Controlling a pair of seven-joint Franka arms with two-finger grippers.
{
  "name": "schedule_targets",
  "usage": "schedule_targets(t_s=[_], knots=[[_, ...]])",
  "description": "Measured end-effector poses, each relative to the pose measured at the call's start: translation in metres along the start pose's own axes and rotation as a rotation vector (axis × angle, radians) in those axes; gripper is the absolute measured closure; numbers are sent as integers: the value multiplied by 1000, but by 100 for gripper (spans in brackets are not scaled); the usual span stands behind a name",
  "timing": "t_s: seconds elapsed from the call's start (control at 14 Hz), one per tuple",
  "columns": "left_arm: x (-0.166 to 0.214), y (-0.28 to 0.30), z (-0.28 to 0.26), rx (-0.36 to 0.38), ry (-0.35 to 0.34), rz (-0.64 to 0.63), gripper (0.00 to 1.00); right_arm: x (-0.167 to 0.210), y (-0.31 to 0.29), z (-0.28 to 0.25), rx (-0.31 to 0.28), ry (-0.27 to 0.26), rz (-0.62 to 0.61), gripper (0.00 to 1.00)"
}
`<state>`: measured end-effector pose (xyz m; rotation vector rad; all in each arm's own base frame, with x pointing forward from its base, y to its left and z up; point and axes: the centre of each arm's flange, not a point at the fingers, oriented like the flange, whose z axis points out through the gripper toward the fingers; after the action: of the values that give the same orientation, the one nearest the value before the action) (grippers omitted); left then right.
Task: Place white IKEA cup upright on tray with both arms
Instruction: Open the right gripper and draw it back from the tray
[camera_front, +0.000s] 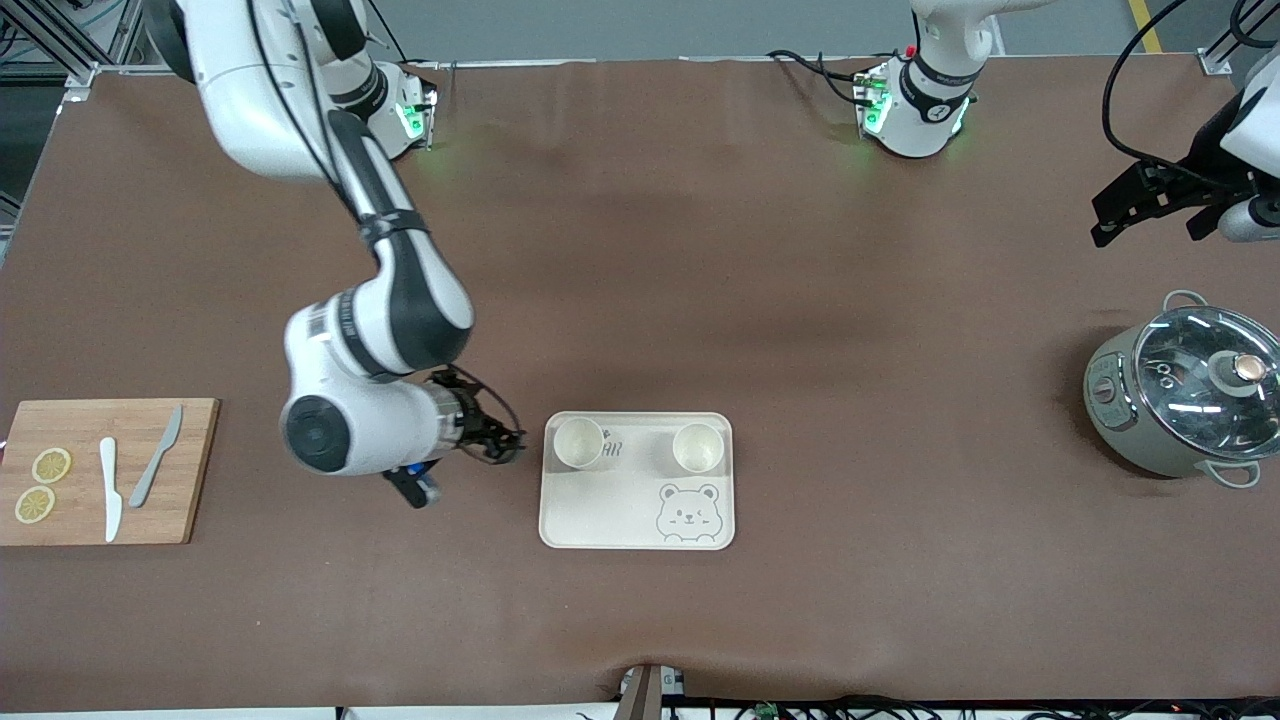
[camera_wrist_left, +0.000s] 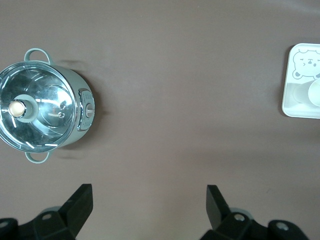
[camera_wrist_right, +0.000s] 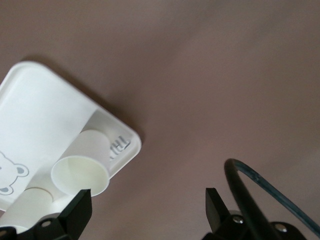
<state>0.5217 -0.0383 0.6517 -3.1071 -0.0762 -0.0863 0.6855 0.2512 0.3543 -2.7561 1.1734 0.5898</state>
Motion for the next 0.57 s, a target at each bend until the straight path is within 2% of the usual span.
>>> schedule_targets(t_s=[0.14, 0.29, 0.43, 0.57], knots=[[0, 0, 1, 0, -3, 0, 0, 15, 28, -43, -12, 32, -88, 0], [1, 0, 2, 0, -5, -1, 0, 17, 57, -94, 24, 82, -118, 0], [1, -1, 2, 0, -5, -1, 0, 20, 91, -140, 38, 154, -130, 0], [1, -1, 3, 0, -6, -1, 0, 18, 118, -166, 12, 219, -192, 0]])
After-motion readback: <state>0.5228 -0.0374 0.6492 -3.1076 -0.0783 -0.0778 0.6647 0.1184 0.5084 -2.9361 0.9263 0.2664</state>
